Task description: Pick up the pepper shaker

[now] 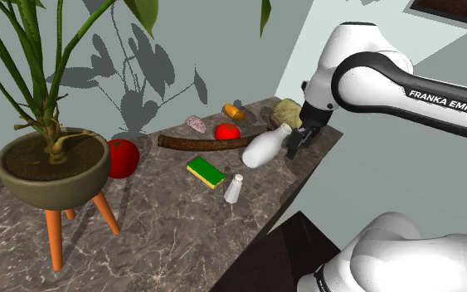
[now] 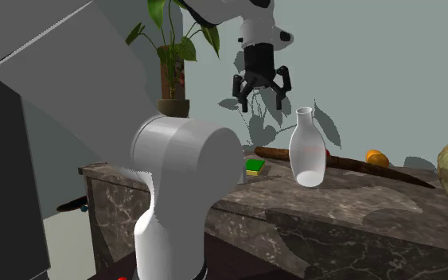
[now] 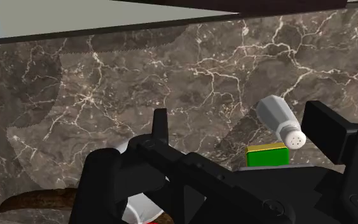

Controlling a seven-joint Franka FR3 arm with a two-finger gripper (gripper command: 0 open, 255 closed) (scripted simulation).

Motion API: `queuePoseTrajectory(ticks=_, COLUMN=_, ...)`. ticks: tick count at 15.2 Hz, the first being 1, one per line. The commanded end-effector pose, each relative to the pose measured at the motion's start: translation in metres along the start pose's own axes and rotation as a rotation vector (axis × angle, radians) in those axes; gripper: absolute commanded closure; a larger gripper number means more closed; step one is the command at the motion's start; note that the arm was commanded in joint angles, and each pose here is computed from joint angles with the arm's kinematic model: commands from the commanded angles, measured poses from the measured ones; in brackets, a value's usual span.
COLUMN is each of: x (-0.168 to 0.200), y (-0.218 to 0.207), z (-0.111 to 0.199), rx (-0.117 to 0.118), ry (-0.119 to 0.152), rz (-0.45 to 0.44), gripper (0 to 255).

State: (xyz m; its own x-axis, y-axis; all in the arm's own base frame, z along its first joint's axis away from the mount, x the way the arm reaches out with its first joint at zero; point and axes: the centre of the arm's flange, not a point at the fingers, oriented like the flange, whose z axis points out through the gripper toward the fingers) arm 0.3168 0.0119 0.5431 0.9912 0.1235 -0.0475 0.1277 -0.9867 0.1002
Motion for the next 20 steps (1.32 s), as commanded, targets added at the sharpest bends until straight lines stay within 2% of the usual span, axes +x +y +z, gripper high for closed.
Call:
queuePoseTrajectory(ticks=1, x=0.000, y=0.000, z=0.000, rx=0.000, ry=0.000, rz=0.000, gripper=0)
queuePoseTrajectory(ticks=15, x=0.087, y=-0.113, z=0.106, rx=-0.015, ry=0.099, rz=-0.105, gripper=0)
queuePoseTrajectory(ticks=20, x=0.093, y=-0.121, z=0.133, rx=-0.016, ry=0.104, rz=-0.110, gripper=0)
